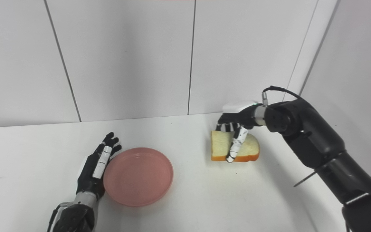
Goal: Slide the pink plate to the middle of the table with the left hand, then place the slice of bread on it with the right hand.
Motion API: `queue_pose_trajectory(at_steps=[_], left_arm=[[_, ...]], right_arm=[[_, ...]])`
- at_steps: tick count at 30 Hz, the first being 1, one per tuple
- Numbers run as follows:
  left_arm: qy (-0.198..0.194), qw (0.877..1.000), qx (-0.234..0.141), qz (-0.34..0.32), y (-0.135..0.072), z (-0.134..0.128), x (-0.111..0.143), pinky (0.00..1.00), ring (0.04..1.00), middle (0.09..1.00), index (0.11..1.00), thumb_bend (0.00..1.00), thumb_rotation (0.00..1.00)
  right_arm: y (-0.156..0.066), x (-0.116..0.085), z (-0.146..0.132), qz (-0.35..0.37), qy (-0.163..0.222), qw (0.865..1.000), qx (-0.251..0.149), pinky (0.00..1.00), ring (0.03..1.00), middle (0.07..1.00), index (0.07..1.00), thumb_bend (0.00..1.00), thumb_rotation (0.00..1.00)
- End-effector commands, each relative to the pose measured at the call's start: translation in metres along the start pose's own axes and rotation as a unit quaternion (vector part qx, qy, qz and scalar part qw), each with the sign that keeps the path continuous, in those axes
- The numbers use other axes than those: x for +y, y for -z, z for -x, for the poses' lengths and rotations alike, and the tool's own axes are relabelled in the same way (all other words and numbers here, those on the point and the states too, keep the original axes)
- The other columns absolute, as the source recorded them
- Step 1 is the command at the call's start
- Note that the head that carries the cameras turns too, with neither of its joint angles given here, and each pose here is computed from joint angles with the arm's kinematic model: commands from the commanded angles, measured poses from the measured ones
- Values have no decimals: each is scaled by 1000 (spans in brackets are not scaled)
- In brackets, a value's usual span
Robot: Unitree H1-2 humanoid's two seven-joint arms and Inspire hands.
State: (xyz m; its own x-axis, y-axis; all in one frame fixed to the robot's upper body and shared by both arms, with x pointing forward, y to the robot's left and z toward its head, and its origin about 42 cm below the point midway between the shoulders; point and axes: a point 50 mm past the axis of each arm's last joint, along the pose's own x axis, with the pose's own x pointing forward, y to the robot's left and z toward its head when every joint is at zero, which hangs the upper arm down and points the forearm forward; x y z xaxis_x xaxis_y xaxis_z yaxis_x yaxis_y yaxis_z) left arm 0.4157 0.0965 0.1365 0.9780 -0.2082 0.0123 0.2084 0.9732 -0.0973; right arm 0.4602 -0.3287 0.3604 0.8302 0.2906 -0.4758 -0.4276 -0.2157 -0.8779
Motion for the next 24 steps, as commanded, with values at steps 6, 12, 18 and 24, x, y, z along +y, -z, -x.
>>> queue_pose_trajectory(at_steps=[6, 12, 18, 24], left_arm=[[7, 1000, -1, 9, 4, -5, -18, 765, 875, 907, 869, 935, 783], [4, 1000, 0, 18, 7, -9, -27, 764, 872, 906, 863, 950, 777], [0, 1000, -7, 19, 9, -11, -35, 777, 889, 916, 875, 940, 795], [-5, 1000, -12, 19, 10, -12, -36, 777, 906, 905, 874, 952, 841]], right_arm=[[-34, -55, 5, 49, 66, 996, -44, 358, 446, 554, 678, 716, 377], [-64, -66, -11, 62, 81, 991, -92, 364, 439, 532, 646, 705, 356], [-102, -72, -29, 79, 78, 986, -121, 367, 435, 530, 687, 712, 360], [-128, -72, -47, 75, 80, 983, -147, 346, 412, 504, 666, 706, 328]])
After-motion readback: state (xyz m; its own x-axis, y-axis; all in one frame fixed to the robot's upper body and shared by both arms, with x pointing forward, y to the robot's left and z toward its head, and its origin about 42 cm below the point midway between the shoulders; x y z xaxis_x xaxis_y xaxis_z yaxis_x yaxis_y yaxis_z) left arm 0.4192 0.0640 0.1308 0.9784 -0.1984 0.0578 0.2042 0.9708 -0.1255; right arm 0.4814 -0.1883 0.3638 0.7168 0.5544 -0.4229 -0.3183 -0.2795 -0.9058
